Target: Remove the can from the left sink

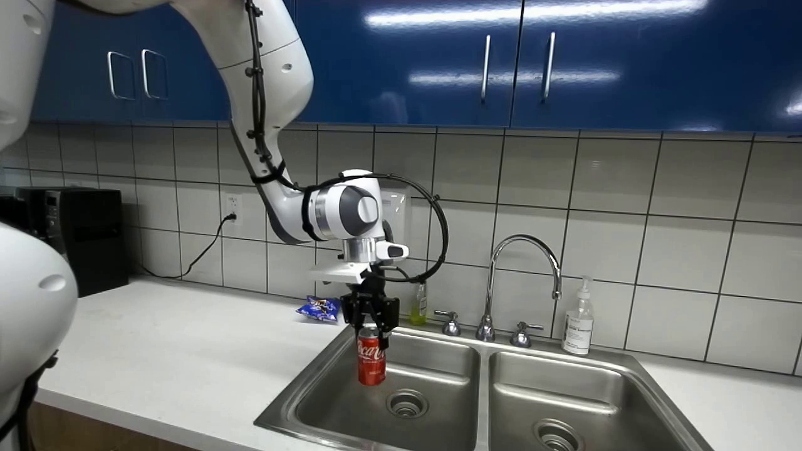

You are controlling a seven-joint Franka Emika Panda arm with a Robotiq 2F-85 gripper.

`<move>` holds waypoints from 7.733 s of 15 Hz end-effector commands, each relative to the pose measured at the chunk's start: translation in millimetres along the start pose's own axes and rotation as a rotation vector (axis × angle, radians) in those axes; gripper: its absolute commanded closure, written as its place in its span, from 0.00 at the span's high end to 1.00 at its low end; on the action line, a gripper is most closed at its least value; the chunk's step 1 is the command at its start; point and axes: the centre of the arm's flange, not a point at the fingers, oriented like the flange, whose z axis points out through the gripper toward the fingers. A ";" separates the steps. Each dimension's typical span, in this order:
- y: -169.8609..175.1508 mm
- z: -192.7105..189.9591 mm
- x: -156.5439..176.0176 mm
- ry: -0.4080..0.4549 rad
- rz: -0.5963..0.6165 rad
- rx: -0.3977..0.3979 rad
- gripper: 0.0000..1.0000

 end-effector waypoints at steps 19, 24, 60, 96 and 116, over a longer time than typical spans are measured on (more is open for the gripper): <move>-152.2 -74.6 -125.5 0.014 -0.319 0.100 0.40; -192.4 -73.7 -142.8 0.006 -0.370 0.128 0.40; -265.6 -8.1 -137.8 0.005 -0.418 0.150 0.40; -192.7 -100.7 -152.8 0.032 -0.303 0.137 1.00; -135.0 -137.4 -209.3 -0.015 -0.271 0.090 1.00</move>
